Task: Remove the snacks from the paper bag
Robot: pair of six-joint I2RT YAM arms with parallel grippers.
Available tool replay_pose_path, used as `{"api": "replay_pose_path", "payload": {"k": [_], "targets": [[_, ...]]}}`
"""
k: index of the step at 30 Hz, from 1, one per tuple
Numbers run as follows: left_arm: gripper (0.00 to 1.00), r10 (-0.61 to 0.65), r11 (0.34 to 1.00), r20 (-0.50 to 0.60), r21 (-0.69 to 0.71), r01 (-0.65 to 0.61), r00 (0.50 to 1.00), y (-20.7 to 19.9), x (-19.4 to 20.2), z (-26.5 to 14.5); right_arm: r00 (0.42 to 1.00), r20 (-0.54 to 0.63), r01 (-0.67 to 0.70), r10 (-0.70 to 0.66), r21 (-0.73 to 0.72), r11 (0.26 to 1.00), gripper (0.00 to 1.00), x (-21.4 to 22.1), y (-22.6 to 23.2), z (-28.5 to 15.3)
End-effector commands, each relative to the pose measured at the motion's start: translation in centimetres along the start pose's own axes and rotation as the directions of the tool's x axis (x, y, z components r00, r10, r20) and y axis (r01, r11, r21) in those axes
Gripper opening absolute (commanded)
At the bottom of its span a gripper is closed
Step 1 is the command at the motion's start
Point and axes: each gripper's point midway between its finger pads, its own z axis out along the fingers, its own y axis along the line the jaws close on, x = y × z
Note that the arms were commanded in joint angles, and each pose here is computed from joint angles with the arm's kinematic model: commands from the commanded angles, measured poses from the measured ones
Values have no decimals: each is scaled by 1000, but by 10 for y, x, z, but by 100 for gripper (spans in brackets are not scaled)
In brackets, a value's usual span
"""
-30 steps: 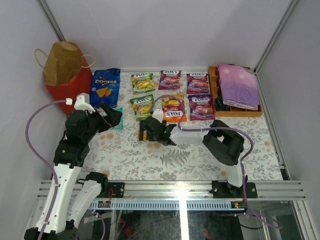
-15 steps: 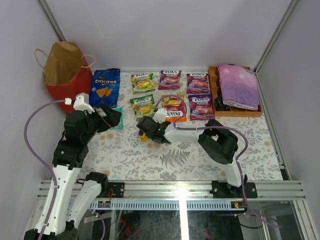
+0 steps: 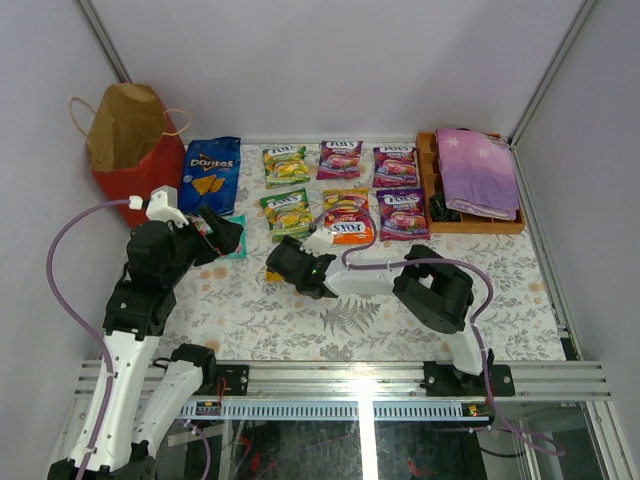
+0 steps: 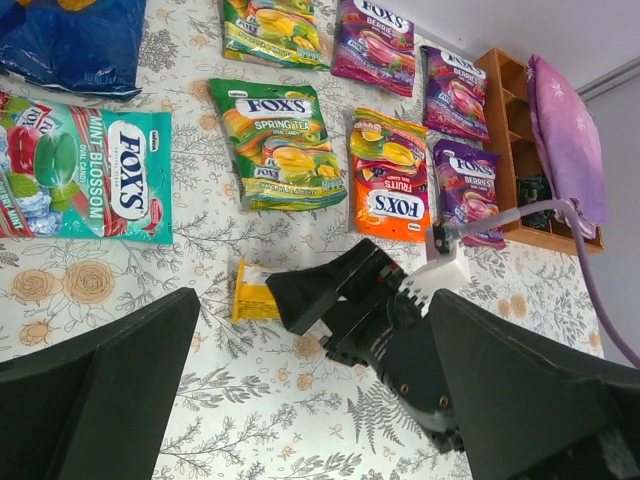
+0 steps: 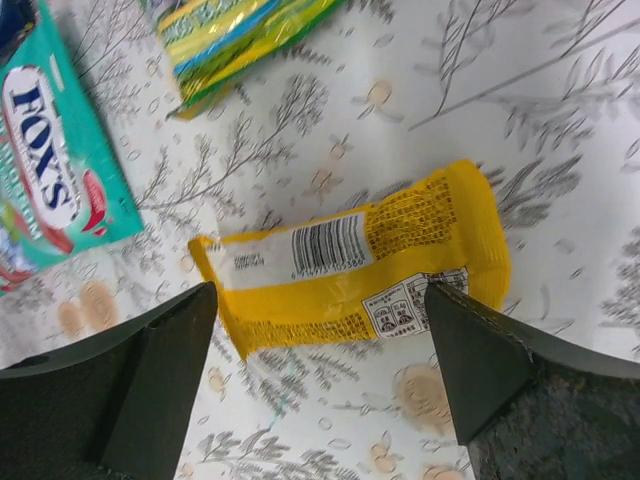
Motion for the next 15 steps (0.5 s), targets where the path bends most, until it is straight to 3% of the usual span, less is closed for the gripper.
{"api": "replay_pose_path", "payload": {"k": [1, 9, 15], "targets": [[100, 27, 999, 30, 27, -27, 999, -8, -12, -10, 998, 12, -67, 67, -10, 998, 92, 24, 2, 1], [100, 38, 999, 35, 21, -39, 999, -7, -13, -14, 991, 73, -111, 112, -17, 994, 92, 7, 2, -8], [100, 69, 997, -2, 31, -69, 998, -6, -6, -10, 979, 200, -22, 38, -82, 996, 99, -51, 25, -52]]}}
